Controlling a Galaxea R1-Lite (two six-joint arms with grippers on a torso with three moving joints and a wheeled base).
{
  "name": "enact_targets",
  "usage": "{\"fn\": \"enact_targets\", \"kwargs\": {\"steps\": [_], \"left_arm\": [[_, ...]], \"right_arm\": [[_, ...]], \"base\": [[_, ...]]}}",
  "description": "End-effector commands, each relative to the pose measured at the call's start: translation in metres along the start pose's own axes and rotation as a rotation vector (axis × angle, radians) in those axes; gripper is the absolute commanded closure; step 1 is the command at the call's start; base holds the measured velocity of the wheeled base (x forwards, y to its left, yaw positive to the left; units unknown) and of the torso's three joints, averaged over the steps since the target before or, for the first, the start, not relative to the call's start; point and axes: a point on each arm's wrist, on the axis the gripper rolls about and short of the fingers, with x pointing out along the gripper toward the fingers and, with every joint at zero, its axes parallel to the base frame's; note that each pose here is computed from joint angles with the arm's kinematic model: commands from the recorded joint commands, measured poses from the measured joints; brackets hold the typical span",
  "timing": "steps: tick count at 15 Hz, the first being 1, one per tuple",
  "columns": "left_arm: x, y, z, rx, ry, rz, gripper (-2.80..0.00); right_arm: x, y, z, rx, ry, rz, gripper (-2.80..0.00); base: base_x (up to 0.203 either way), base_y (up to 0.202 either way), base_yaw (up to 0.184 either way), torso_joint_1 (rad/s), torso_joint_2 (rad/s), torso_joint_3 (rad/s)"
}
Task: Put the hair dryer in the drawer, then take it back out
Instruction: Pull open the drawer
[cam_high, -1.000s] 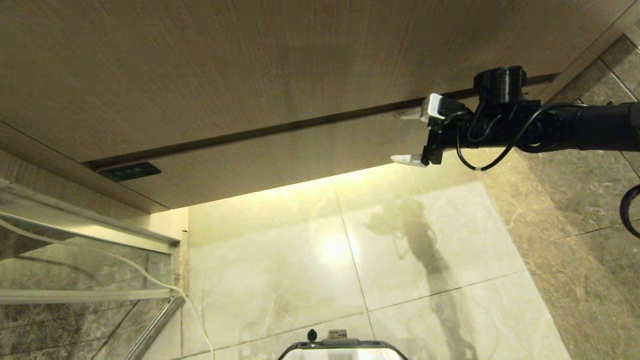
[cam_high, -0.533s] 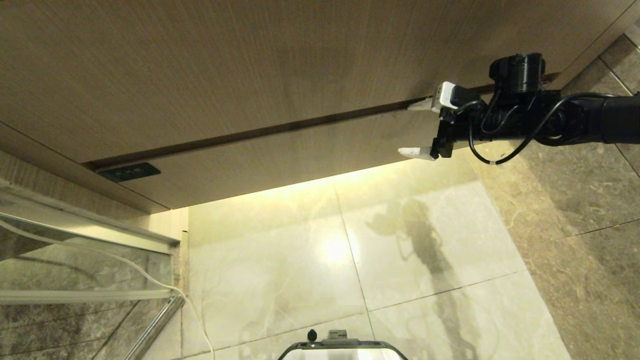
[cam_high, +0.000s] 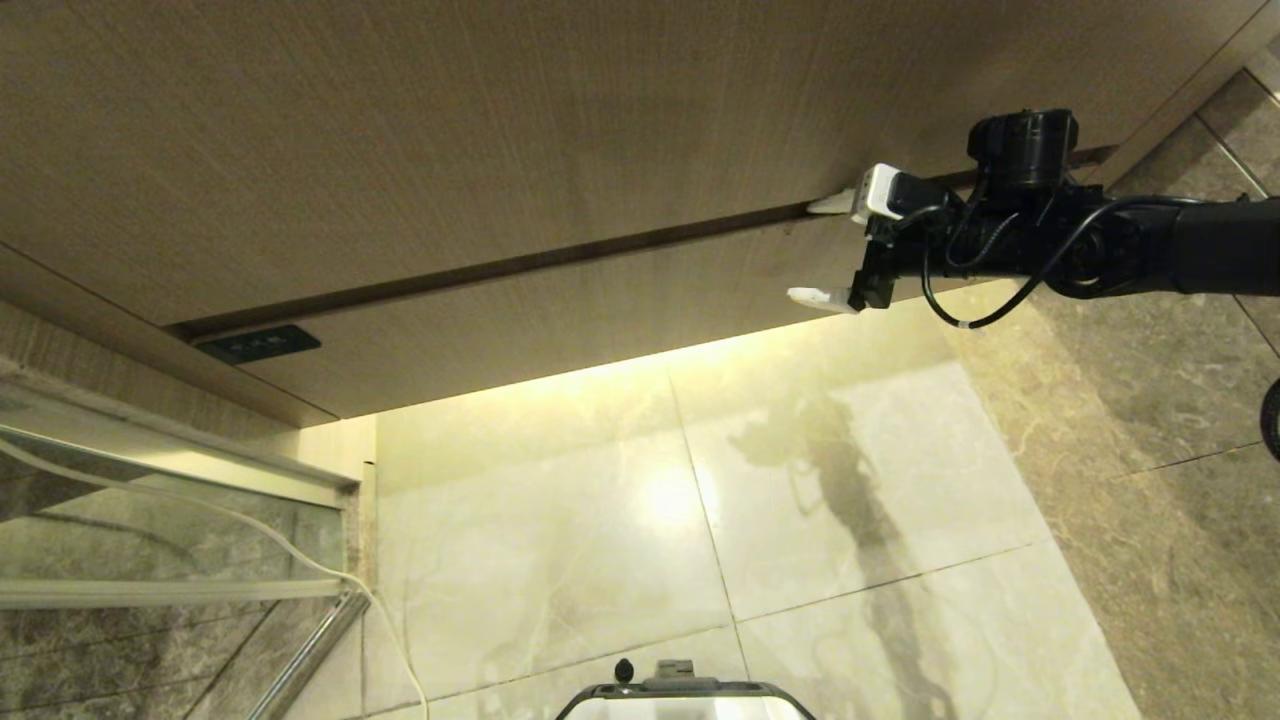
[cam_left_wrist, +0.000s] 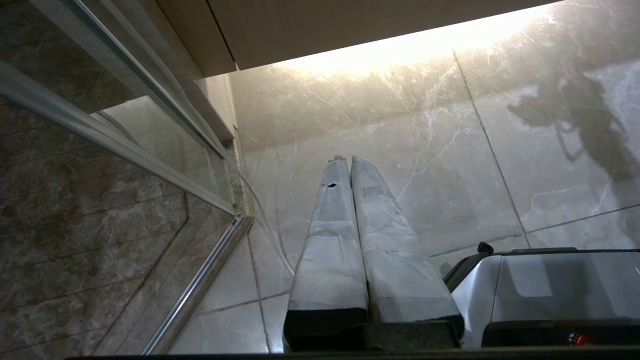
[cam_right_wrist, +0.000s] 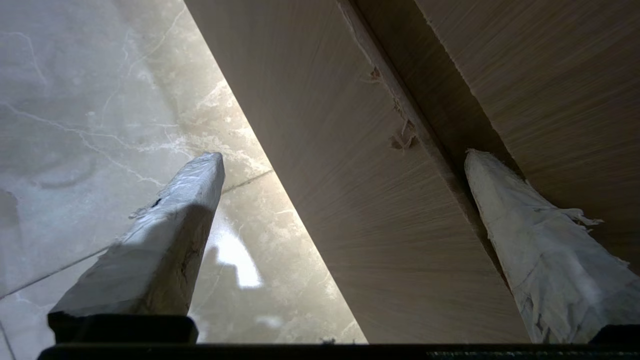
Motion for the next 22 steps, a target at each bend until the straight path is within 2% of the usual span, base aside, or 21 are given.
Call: {"fn": "enact_targets", "kwargs": {"steps": [1,4,7,8,10,12,16,20,22], "left_arm": [[0.000,0.000,0.000,0.000,-0.002,0.000,0.00],[0.000,0.000,0.000,0.000,-0.001,0.000,0.00],[0.000,0.000,0.000,0.000,-0.001,0.000,0.00],[0.000,0.000,0.000,0.000,-0.001,0.000,0.00],[0.000,0.000,0.000,0.000,0.001,0.000,0.00],[0.000,0.000,0.000,0.000,-0.001,0.000,0.00],[0.000,0.000,0.000,0.000,0.001,0.000,0.00],[0.000,0.000,0.000,0.000,0.000,0.000,0.00],[0.000,0.000,0.000,0.000,-0.002,0.000,0.00]], "right_arm": [[0.008,0.003,-0.009,0.002,0.007,0.006,-2.80],[0.013,0.008,-0.016,0.031,0.048,0.012,-2.80],[0.015,0.017,-0.021,0.185,0.085,0.067,-2.80],[0.012,0.019,-0.019,0.266,0.106,0.082,-2.80],[0.003,0.019,-0.012,0.408,0.177,0.079,-2.80],[-0.002,0.017,-0.009,0.503,0.214,0.053,-2.80],[-0.010,0.017,-0.005,0.533,0.259,0.021,-2.80],[-0.035,0.031,0.004,0.575,0.307,0.055,-2.80],[-0.063,0.042,0.015,0.630,0.362,0.087,-2.80]], "base": [[0.000,0.000,0.000,0.000,0.00,0.000],[0.000,0.000,0.000,0.000,0.00,0.000],[0.000,0.000,0.000,0.000,0.00,0.000],[0.000,0.000,0.000,0.000,0.00,0.000],[0.000,0.000,0.000,0.000,0.00,0.000],[0.000,0.000,0.000,0.000,0.00,0.000],[0.000,0.000,0.000,0.000,0.00,0.000],[0.000,0.000,0.000,0.000,0.00,0.000],[0.000,0.000,0.000,0.000,0.00,0.000]]}}
